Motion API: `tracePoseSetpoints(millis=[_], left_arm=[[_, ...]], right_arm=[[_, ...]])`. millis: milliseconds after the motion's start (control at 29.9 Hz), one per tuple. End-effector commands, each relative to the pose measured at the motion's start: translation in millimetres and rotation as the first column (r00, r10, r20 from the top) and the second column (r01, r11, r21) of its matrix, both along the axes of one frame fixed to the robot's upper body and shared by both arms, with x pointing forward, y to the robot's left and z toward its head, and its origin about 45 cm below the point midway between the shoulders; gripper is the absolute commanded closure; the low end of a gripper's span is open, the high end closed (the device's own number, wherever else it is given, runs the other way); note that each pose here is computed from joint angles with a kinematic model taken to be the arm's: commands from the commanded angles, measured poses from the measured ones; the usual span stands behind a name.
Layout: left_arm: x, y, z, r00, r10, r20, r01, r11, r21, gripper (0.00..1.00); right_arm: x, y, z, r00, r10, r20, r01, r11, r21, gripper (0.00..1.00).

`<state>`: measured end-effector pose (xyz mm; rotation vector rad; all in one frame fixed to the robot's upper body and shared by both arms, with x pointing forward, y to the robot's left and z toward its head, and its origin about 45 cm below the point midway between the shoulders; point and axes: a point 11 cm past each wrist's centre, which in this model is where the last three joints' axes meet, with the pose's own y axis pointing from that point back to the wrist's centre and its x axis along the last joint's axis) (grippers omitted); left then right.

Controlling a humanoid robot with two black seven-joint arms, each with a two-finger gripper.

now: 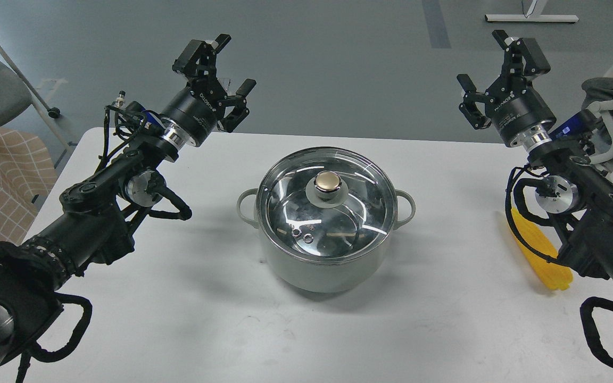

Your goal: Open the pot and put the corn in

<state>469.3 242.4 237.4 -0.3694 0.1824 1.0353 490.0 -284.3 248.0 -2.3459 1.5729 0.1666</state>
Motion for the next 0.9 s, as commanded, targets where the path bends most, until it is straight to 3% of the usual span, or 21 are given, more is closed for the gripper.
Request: tracePoseSetpoints(millis=[0, 870], left_arm=[[2.2, 5.6, 5.2, 1.0, 0.021, 0.011, -0.02, 1.0, -0.02, 0.0], [7.2, 26.4, -5.8, 0.99, 0.139, -0.023, -0.138, 0.99, 0.017, 0.0]], right_arm=[[0.3, -1.0, 0.7, 1.0, -0.003, 0.001, 0.003, 1.0, 0.002, 0.0], [6.2, 1.7, 4.1, 1.0, -0.012, -0.001, 0.012, 1.0, -0.006, 0.0]])
